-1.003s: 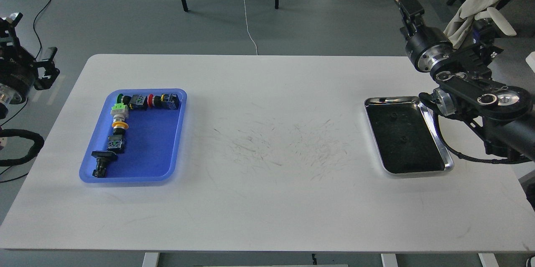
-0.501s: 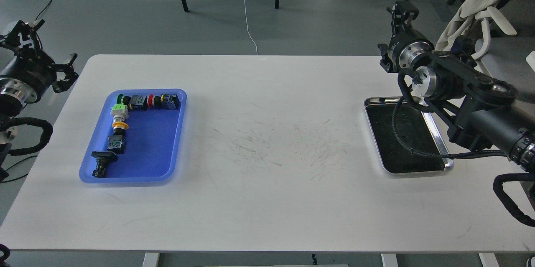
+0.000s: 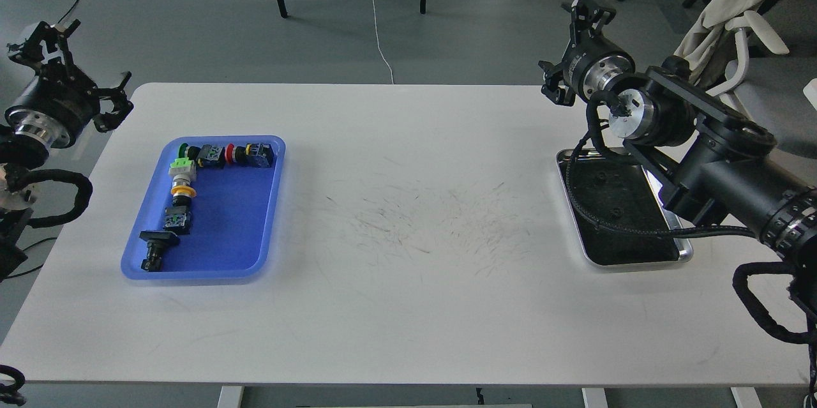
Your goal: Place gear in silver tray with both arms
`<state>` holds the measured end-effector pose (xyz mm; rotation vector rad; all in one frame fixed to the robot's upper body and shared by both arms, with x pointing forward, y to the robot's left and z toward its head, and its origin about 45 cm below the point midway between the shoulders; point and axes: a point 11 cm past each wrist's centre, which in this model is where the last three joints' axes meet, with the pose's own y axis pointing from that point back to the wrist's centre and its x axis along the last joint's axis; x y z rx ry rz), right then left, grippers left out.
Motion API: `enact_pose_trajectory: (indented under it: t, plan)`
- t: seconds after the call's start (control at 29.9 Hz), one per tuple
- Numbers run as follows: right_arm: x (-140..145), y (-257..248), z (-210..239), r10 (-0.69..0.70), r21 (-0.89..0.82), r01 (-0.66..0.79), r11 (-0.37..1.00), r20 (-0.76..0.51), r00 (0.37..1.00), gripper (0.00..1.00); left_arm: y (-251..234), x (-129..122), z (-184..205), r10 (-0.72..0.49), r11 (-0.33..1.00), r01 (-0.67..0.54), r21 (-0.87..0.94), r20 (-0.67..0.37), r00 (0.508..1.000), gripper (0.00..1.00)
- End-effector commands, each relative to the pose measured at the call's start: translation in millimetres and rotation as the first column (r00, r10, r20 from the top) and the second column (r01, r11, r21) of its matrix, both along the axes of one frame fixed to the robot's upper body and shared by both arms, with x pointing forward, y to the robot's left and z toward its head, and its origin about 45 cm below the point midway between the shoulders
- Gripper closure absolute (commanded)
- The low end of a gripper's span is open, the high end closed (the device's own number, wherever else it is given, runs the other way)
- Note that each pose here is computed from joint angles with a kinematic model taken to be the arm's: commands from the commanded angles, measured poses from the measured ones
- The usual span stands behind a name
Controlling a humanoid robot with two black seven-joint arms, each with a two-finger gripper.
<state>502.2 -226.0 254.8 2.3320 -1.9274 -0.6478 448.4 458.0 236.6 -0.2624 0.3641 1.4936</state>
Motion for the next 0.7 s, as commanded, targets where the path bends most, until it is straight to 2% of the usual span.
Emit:
enact_pose_trajectory:
  t: [0.0, 0.33, 0.43, 0.5, 0.67]
  plan:
    - [-6.2, 4.6, -5.1, 0.129, -0.009, -0.129, 0.992, 0.013, 0.991, 0.02, -0.3, 3.0, 7.9, -0.016, 1.000, 0.016, 0.010, -0.004, 1.000, 0.02]
    - [-13.8, -17.3, 1.6, 0.273, 0.018, -0.276, 0.961, 0.100, 0.957, 0.02, -33.4, 15.7, 2.5, -0.105, 0.994, 0.105, -0.015, -0.074, 0.992, 0.01]
    - [-12.0, -29.9, 0.1, 0.243, 0.016, -0.246, 0.969, 0.106, 0.964, 0.02, -41.9, 16.0, -5.7, -0.136, 0.990, 0.139, 0.011, -0.119, 0.983, 0.01]
    - [-10.3, -33.6, 1.3, 0.228, 0.018, -0.232, 0.973, 0.116, 0.967, 0.02, -70.0, 25.4, -5.1, -0.195, 0.980, 0.198, 0.014, -0.119, 0.974, 0.01]
    - [-7.9, -38.2, 4.5, 0.204, 0.033, -0.209, 0.977, 0.129, 0.970, 0.02, -80.6, 30.4, -3.0, -0.208, 0.978, 0.209, 0.000, -0.111, 0.972, 0.01]
